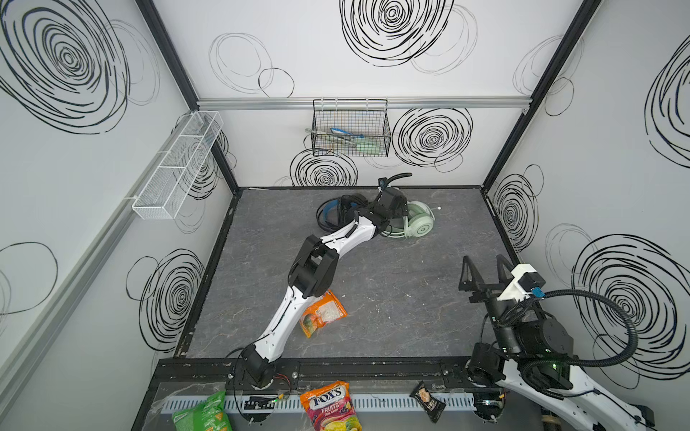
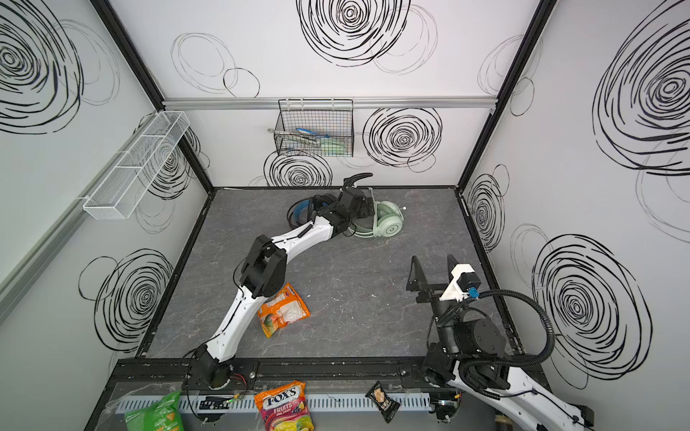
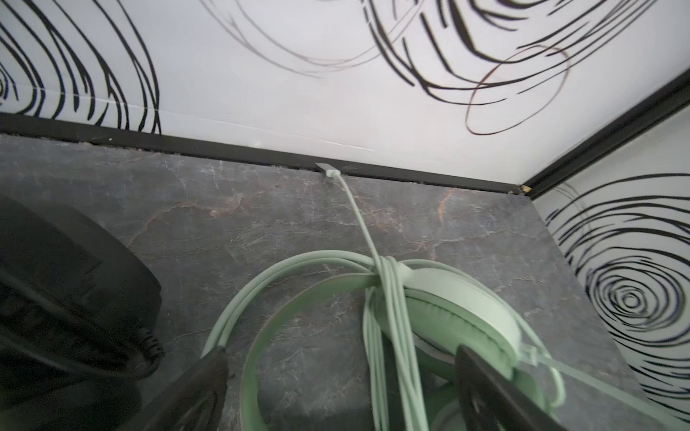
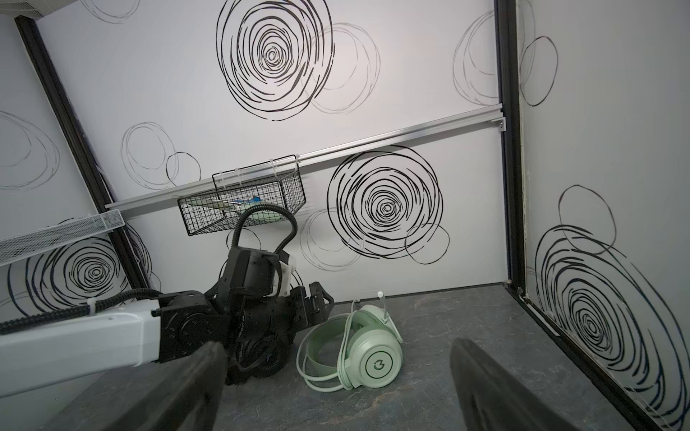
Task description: Wrap the headphones
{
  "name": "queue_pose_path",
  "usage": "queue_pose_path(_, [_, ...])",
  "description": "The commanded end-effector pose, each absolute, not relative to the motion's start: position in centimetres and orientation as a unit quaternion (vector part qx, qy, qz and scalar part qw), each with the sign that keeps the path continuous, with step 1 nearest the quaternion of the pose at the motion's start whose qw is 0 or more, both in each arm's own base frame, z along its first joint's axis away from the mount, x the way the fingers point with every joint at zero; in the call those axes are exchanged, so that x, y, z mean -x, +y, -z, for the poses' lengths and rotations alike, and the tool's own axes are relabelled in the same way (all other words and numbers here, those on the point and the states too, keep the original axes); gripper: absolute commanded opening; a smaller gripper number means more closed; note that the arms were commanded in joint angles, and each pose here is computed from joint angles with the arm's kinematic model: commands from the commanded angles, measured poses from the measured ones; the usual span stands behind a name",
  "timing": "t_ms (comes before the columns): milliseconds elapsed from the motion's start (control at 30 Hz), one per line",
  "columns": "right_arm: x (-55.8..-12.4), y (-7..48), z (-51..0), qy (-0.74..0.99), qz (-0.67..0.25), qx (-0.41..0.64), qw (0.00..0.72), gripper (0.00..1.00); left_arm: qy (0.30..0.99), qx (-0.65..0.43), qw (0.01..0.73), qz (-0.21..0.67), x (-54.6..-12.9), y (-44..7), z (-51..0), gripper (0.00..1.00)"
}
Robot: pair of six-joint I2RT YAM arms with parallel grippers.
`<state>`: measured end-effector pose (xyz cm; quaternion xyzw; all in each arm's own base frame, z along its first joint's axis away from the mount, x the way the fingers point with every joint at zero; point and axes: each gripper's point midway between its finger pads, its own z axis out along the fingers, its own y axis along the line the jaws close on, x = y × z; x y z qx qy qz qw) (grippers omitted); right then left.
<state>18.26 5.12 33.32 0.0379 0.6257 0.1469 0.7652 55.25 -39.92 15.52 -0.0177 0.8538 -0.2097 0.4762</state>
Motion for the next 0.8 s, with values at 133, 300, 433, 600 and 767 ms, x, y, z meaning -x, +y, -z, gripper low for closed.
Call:
queue_pose_path(133, [-18.6, 5.4, -32.9, 0.621, -0.145, -0.046, 0.769, 0.97, 0.798, -0.061, 0.526, 0.289, -45.9, -40.1, -26.2, 0.96])
queue_pose_path(300, [-19.2, 6.5, -32.2, 0.612, -0.145, -0.049, 0.776, 0.97, 0.809, -0.128, 0.508, 0.267, -37.2, -36.5, -25.6, 0.96])
queue_pose_path(433, [-20.3, 6.8, -31.4, 0.589, -0.104, -0.053, 0.799, 0.97, 0.829, -0.143, 0.483, 0.246, -31.5, -31.3, -23.2, 0.96])
queue_pose_path(600, [-26.2, 6.1, -28.1, 0.638, -0.053, -0.062, 0.766, 0.97, 0.831, -0.081, 0.514, 0.199, -28.8, -21.7, -23.9, 0.96])
queue_pose_path(767, [-30.3, 0.7, -23.8, 0.692, -0.031, -0.142, 0.707, 0.97, 0.814, 0.071, 0.562, 0.131, -29.1, -11.1, -23.0, 0.96])
